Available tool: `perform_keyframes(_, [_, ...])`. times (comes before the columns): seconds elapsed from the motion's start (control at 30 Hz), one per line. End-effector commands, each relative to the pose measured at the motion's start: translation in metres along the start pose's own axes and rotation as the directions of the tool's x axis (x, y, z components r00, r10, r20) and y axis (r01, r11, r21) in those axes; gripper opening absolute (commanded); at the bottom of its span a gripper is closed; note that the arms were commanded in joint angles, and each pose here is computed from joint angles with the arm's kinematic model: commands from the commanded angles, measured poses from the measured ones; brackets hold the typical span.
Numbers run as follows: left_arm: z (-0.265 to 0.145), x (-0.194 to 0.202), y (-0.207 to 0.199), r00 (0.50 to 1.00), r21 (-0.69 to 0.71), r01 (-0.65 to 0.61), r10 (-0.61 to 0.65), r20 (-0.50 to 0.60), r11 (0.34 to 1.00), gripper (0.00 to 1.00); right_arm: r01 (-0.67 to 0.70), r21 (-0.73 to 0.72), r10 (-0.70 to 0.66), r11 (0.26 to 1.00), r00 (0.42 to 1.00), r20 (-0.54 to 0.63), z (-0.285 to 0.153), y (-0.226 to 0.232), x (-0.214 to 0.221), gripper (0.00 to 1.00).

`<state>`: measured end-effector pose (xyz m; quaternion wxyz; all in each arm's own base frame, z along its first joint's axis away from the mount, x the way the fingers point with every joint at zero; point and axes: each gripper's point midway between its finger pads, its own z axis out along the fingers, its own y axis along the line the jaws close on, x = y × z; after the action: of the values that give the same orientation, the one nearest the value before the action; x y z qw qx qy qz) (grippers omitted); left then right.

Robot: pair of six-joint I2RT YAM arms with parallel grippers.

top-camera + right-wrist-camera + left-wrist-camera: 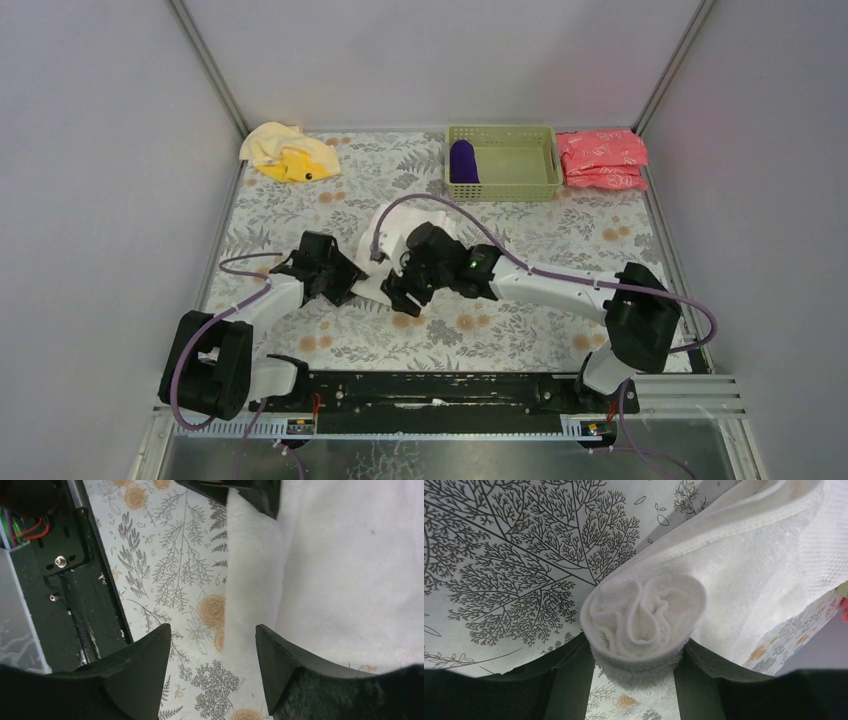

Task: Roll the towels
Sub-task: Roll the towel at the center of the board.

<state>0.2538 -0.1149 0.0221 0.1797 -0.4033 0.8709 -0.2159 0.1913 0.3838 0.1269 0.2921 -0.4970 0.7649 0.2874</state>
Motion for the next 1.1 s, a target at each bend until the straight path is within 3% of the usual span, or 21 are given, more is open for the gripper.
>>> perform_keyframes(0.0, [0.005,0.004,0.045,1.000,-0.169,-0.024,0.024,-0.001,0.985,0.53,0.236,0.085,-0.240,0.968,0.970,0.036,0.005,0.009,-0.012,0.69])
perform_keyframes(0.5, [0.007,0.002,0.041,0.999,-0.170,-0.051,0.050,-0.012,0.984,0.54,0.337,0.202,-0.284,0.920,0.926,-0.249,0.059,-0.031,0.070,0.70])
perform_keyframes(0.83, [0.008,-0.004,0.035,0.997,-0.172,-0.072,0.072,-0.006,0.982,0.56,0.380,0.227,-0.242,0.897,0.851,-0.467,0.065,-0.058,0.132,0.68])
perform_keyframes(0.97, [0.009,-0.008,0.031,0.997,-0.176,-0.081,0.083,0.002,0.981,0.57,0.349,0.205,-0.211,0.914,0.843,-0.495,0.062,-0.054,0.147,0.54])
perform_keyframes(1.07, [0.007,-0.010,0.025,0.996,-0.165,-0.087,0.089,0.005,0.983,0.58,0.297,0.149,-0.191,0.943,0.850,-0.490,0.063,-0.040,0.152,0.35])
